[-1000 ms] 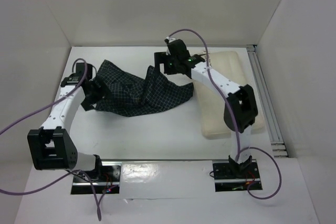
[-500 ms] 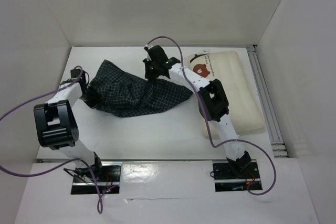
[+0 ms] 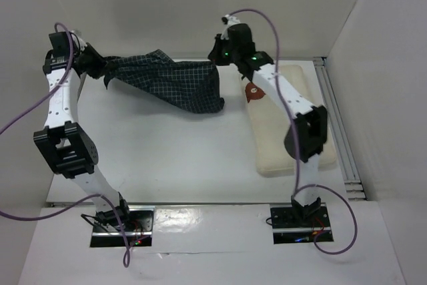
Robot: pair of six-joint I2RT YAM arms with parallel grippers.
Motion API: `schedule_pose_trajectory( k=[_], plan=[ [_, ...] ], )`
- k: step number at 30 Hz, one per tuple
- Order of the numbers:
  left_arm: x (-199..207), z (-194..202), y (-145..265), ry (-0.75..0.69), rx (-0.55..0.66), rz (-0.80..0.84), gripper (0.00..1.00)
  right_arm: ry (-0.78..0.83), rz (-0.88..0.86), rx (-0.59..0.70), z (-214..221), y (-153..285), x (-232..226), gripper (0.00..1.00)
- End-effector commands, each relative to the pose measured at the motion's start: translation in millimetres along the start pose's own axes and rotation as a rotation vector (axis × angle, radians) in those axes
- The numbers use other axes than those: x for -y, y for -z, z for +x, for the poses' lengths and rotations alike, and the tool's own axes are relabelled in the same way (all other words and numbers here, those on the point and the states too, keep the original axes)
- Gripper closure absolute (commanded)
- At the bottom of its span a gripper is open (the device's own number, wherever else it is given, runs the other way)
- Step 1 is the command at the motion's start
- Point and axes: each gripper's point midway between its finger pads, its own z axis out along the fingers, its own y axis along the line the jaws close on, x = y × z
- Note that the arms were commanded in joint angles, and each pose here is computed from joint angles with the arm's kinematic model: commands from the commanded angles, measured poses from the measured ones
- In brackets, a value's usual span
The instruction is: Put the pillow into the pillowcase
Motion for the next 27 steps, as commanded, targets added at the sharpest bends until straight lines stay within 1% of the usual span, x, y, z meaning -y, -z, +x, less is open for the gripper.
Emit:
schedule_pose_trajectory(
  k=[1, 2, 3, 4, 5, 6, 7, 8, 9, 10, 11, 13, 14, 16, 17, 18, 19, 20, 21, 22, 23, 24, 25, 26, 27],
  plan=[
    [-3.0, -2.0, 16.1, -0.01, -0.019, 0.005, 1.0, 0.091, -0.167, 0.219, -65.8, 88.9, -56.6, 1.0],
    [-10.5, 2.4, 20.1, 0.001, -0.019, -0.013, 1.0, 0.1, -0.161, 0.127, -23.2, 84.1, -49.1, 1.0],
    [-14.6, 8.7, 19.5, 0.008, -0.032, -0.021, 1.0, 0.127, -0.203, 0.132, -15.2, 106.6, -70.4, 1.0],
    [-24.7, 12.5, 20.0, 0.012, -0.037, -0.043, 1.0, 0.143, -0.219, 0.106, 4.6, 112.3, -75.8, 1.0],
    [-39.7, 32.2, 14.4, 0.026, -0.086, -0.069, 1.0, 0.159, -0.231, 0.068, 29.0, 116.8, -79.4, 1.0],
    [-47.4, 40.7, 13.5, 0.036, -0.1, -0.091, 0.98, 0.159, -0.217, -0.058, 91.7, 115.1, -68.0, 1.0],
    [-51.7, 49.4, 15.6, 0.033, -0.114, -0.098, 0.89, 0.182, -0.25, -0.066, 110.2, 133.0, -85.7, 1.0],
    [-57.9, 59.2, 14.5, 0.041, -0.13, -0.107, 0.75, 0.15, -0.245, -0.102, 134.9, 138.6, -88.7, 1.0],
    [-74.5, 84.1, 10.8, 0.059, -0.181, -0.134, 0.41, 0.14, -0.224, -0.133, 159.7, 143.0, -86.5, 0.97],
    [-79.1, 92.8, 11.5, 0.065, -0.191, -0.139, 0.26, 0.15, -0.217, -0.225, 211.1, 155.4, -82.5, 0.79],
    [-75.8, 96.6, 18.3, 0.048, -0.183, -0.121, 0.17, 0.109, -0.179, -0.263, 231.3, 160.4, -77.0, 0.34],
    [-73.6, 106.3, 21.3, 0.029, -0.191, -0.114, 0.11, 0.076, -0.086, -0.324, 264.4, 170.0, -53.0, 0.25],
    [-68.4, 107.3, 23.3, 0.006, -0.188, -0.103, 0.11, 0.052, -0.056, -0.345, 272.0, 174.6, -46.2, 0.17],
    [-51.3, 107.4, 29.1, -0.056, -0.171, -0.075, 0.11, 0.058, 0.027, -0.317, 265.8, 178.1, -31.3, 0.16],
    [-36.5, 118.2, 25.7, -0.109, -0.193, -0.065, 0.16, 0.061, 0.051, -0.294, 259.3, 182.0, -27.0, 0.14],
    [-35.1, 119.3, 23.6, -0.172, -0.181, -0.104, 0.19, 0.085, 0.088, -0.278, 249.5, 184.2, -19.6, 0.14],
    [-23.7, 118.3, 22.8, -0.223, -0.167, -0.1, 0.23, 0.093, 0.123, -0.257, 239.4, 183.6, -13.1, 0.18],
    [-9.4, 136.5, 22.4, -0.283, -0.205, -0.103, 0.26, 0.09, 0.169, -0.193, 211.6, 183.2, -5.6, 0.19],
    [-10.8, 140.7, 17.0, -0.333, -0.211, -0.145, 0.32, 0.095, 0.202, -0.185, 203.1, 184.8, 2.2, 0.26],
    [-5.0, 148.4, 13.6, -0.361, -0.226, -0.155, 0.32, 0.083, 0.23, -0.163, 190.4, 185.5, 8.5, 0.34],
    [0.7, 157.0, 5.8, -0.402, -0.251, -0.16, 0.32, 0.076, 0.246, -0.128, 168.2, 185.2, 9.8, 0.45],
    [13.2, 178.2, 0.1, -0.462, -0.286, -0.161, 0.33, 0.052, 0.3, -0.128, 158.7, 181.7, 28.4, 0.51],
    [16.3, 191.8, -6.1, -0.504, -0.312, -0.168, 0.33, 0.031, 0.322, -0.157, 158.5, 182.6, 35.6, 0.55],
    [27.0, 198.5, -10.8, -0.54, -0.317, -0.168, 0.31, 0.008, 0.296, -0.157, 145.6, 180.9, 32.2, 0.61],
    [28.1, 221.3, -24.5, -0.6, -0.358, -0.207, 0.31, -0.013, 0.317, -0.194, 148.8, 175.3, 45.1, 0.66]
  ],
)
